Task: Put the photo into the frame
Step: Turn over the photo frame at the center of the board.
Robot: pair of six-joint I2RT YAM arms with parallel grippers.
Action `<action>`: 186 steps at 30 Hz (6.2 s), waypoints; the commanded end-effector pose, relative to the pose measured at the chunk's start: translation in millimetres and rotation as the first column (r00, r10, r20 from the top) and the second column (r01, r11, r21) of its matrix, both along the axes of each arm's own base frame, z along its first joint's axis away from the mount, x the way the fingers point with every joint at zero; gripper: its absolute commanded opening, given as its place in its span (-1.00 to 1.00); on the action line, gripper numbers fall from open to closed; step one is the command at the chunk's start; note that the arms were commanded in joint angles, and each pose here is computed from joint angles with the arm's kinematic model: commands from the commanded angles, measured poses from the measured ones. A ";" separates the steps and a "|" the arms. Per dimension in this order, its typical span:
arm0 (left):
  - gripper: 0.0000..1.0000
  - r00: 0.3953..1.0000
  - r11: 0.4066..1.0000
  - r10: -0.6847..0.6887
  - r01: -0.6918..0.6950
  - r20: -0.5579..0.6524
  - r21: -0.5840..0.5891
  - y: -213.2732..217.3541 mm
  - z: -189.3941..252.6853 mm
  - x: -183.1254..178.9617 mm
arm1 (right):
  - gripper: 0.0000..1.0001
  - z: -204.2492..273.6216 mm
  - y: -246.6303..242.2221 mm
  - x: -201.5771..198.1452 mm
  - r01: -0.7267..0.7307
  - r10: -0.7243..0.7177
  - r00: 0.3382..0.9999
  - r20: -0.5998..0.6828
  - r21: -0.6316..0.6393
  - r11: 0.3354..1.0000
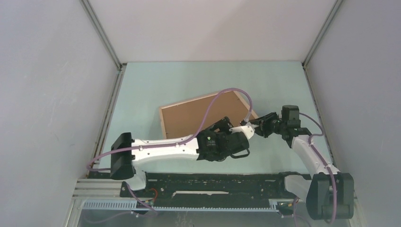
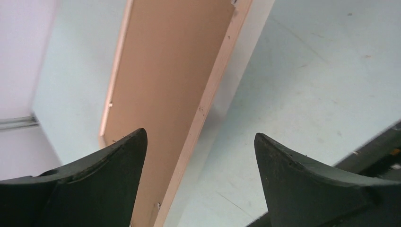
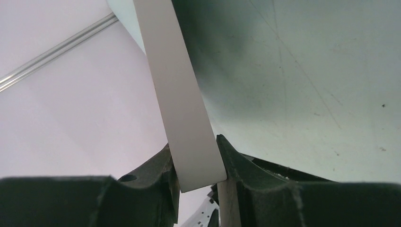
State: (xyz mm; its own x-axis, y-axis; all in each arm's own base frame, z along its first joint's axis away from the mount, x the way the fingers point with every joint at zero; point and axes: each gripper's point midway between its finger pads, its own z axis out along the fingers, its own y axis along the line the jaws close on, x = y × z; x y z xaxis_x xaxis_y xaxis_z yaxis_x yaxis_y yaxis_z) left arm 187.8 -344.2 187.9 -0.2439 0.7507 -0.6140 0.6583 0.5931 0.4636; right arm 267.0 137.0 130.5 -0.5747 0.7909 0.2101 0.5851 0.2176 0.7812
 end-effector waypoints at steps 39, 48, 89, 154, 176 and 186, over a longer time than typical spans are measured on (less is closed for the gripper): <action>-0.86 0.915 0.935 -0.042 -0.106 0.402 0.338 13.9 15.4 54.1 | -1.00 59.2 -1.8 -19.4 0.029 -0.040 0.995 0.095 0.119 0.992; -1.00 0.938 0.967 0.005 -0.093 0.348 0.235 13.1 40.9 55.9 | 0.15 86.4 -23.8 -7.9 -0.008 0.041 0.960 0.279 -0.116 0.993; -1.00 0.911 0.523 0.180 -0.409 -0.372 -0.748 116.9 202.6 124.7 | 0.97 238.3 -104.5 -47.4 0.260 0.277 0.813 0.512 -0.745 0.614; 0.82 0.870 0.701 0.446 -0.486 -0.211 -0.522 130.2 157.9 113.8 | 0.59 104.8 129.6 3.1 -0.360 0.513 0.720 0.468 -0.380 0.852; -0.97 0.837 0.643 0.381 -0.546 -0.393 -0.537 196.4 110.4 127.8 | 0.59 104.7 72.4 -3.0 -0.252 0.442 0.758 0.479 -0.409 0.877; -1.00 0.790 0.335 0.075 -0.595 -0.608 -0.731 178.4 35.8 167.9 | 0.59 89.9 50.5 -5.0 -0.221 0.413 0.792 0.450 -0.419 0.881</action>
